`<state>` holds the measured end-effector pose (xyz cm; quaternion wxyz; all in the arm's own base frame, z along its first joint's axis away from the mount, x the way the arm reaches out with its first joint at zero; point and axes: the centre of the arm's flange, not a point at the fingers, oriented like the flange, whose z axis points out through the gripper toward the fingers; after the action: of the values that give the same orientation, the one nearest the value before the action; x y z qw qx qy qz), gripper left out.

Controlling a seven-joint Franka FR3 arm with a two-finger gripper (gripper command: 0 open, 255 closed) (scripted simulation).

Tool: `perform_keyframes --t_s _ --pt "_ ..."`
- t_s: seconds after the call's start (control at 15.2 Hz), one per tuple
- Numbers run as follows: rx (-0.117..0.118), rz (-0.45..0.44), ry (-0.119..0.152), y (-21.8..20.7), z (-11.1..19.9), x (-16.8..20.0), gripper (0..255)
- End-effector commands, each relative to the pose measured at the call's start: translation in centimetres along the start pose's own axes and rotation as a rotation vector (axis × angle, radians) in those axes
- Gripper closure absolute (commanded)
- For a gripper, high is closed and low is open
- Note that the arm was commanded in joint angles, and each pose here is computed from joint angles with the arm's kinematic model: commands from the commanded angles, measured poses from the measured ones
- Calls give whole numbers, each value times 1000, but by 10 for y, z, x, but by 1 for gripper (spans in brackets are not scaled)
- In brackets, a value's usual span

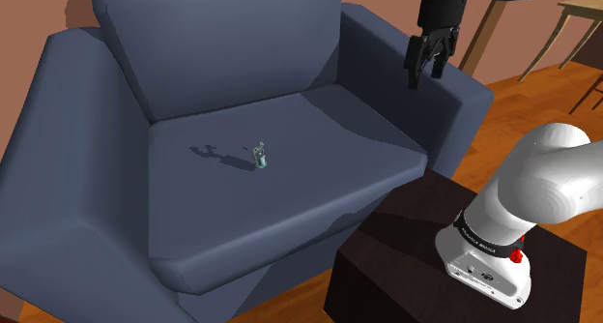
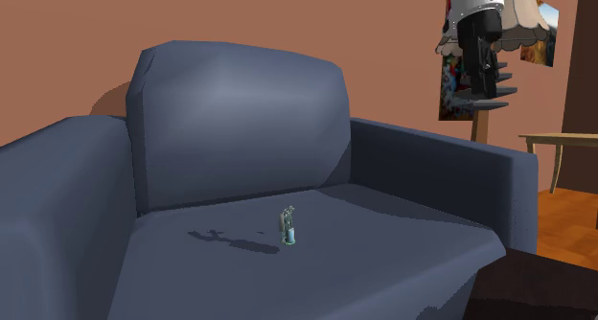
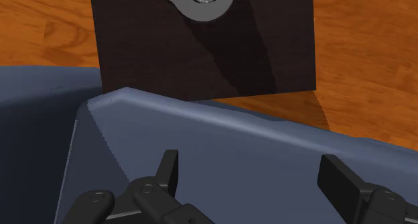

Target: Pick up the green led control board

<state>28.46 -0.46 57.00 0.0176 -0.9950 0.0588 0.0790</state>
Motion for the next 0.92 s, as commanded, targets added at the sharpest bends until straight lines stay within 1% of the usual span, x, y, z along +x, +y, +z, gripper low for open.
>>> perform_keyframes --t_s 0.0,0.86 --pt "0 0 0 0 0 0 0" --pt "-22 -74 9 -82 73 132 0"
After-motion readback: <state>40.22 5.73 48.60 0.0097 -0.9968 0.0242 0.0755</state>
